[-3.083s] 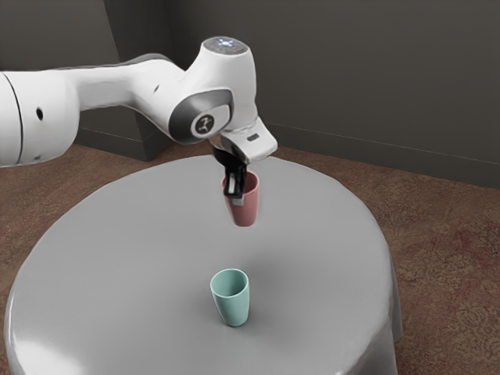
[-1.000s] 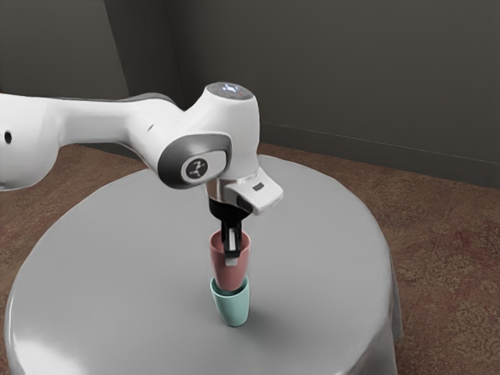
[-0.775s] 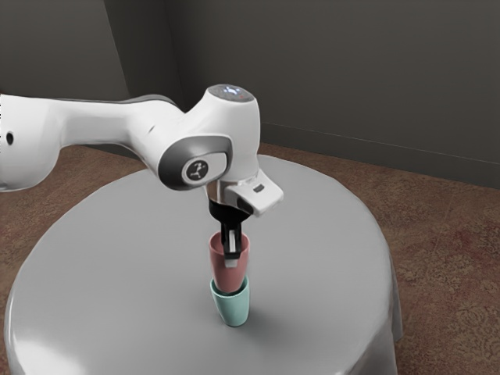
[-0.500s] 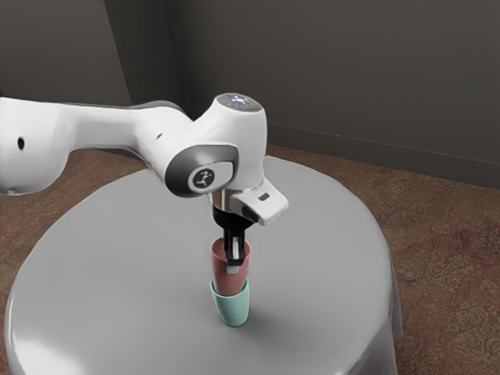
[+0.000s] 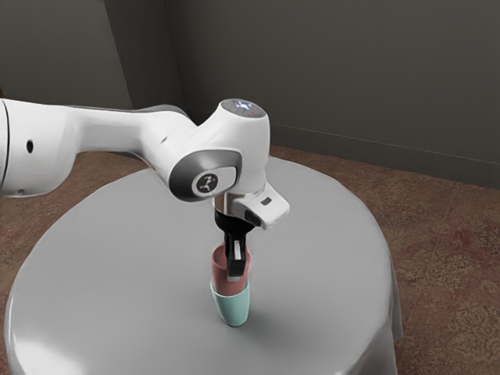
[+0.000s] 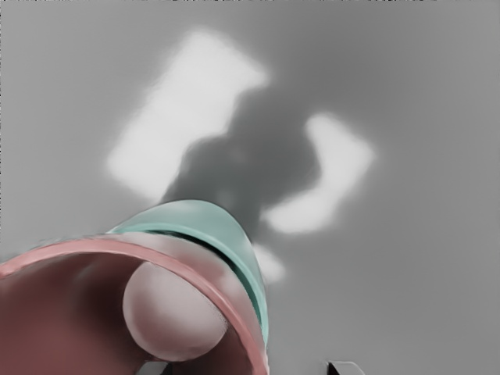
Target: Place the left cup onto the right cup
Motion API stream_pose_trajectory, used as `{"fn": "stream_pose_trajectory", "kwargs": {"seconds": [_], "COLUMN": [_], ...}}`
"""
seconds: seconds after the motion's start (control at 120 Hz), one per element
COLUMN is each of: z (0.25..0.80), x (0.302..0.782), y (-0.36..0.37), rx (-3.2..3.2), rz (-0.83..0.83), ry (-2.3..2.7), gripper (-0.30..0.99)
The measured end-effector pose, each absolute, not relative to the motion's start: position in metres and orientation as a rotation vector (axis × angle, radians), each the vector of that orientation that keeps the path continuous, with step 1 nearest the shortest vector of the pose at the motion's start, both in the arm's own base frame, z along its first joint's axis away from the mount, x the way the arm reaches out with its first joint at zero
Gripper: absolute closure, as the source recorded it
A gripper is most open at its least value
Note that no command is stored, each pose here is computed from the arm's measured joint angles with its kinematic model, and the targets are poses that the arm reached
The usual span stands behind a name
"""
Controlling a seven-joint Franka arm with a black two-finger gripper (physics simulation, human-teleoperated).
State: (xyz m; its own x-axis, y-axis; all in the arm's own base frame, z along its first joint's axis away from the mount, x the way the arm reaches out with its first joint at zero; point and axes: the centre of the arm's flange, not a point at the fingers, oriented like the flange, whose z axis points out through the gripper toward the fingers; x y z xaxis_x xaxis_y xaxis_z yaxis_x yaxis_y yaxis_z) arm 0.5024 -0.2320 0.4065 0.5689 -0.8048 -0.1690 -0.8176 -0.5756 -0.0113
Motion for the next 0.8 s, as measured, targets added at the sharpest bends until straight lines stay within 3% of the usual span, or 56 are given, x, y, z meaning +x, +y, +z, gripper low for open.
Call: {"fn": "stream_pose_trajectory", "kwargs": {"seconds": [0.125, 0.283, 0.8], "z": [0.409, 0.412, 0.462], "x": [0.502, 0.501, 0.523], "y": [-0.232, -0.231, -0.216], "rx": [-2.706, -2.707, -2.715], "rz": [0.217, 0.213, 0.088], "ry": [1.4, 1.399, 1.396], "gripper": [0.2, 0.1, 0.01]}}
